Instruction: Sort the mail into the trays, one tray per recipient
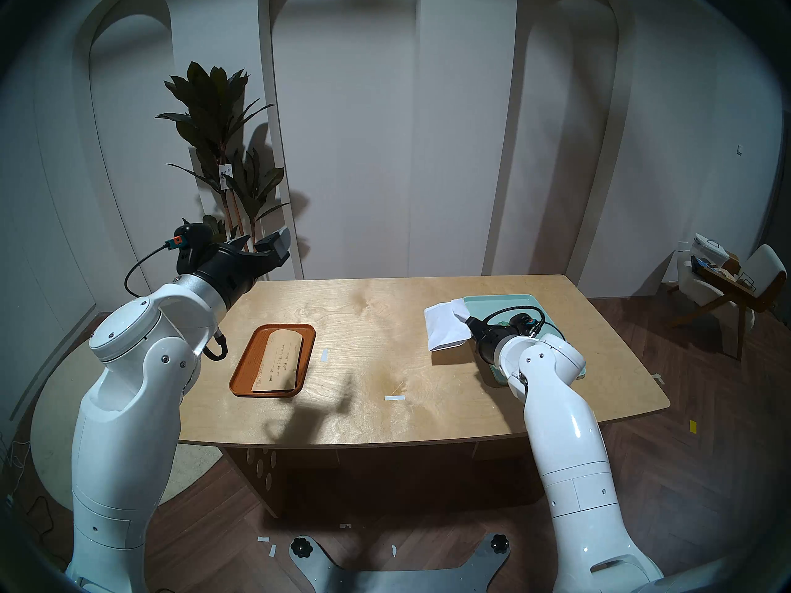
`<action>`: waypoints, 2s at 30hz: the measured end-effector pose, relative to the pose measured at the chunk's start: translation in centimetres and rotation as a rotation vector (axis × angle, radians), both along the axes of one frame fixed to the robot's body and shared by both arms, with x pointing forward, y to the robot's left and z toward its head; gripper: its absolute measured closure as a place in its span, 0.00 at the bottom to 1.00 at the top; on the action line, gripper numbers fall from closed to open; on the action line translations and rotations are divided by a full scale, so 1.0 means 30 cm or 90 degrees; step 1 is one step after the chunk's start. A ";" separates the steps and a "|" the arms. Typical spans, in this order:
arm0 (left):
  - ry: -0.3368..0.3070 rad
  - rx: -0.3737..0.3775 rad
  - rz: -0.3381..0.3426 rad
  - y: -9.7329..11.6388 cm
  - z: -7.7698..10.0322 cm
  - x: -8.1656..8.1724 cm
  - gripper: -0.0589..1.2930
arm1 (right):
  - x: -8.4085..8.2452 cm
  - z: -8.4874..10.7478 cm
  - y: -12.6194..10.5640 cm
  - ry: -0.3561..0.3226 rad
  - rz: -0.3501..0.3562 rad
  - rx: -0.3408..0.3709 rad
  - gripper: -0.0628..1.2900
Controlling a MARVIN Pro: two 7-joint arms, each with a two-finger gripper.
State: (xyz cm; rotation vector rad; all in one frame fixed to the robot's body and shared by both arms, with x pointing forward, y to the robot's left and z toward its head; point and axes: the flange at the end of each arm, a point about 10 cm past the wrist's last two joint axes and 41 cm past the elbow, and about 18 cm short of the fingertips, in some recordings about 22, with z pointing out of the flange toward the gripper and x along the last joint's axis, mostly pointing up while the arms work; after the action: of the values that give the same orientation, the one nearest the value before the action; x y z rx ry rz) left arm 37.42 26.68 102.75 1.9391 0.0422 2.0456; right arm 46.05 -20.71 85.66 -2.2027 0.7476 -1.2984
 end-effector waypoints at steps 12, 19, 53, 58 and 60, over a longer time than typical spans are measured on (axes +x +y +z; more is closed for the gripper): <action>0.000 0.000 0.000 0.000 0.000 0.000 0.06 | 0.019 0.091 -0.199 -0.034 -0.067 -0.033 0.98; 0.000 0.000 0.000 0.000 0.000 0.000 0.06 | 0.029 0.077 -0.329 -0.019 -0.089 -0.041 0.98; 0.000 0.000 0.000 0.000 0.000 0.000 0.05 | 0.049 0.032 -0.459 0.002 -0.106 -0.073 0.88; -0.001 0.000 0.000 0.000 0.000 0.000 0.05 | 0.026 0.039 -0.445 0.001 -0.110 -0.068 0.06; -0.001 0.000 0.000 0.000 0.001 0.000 0.05 | 0.016 0.046 -0.433 0.001 -0.107 -0.067 0.05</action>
State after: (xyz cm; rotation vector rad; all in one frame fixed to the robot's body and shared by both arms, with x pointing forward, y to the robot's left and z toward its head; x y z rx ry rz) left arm 37.42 26.68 102.77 1.9386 0.0417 2.0466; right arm 46.52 -33.70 87.03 -2.2636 0.8997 -1.4479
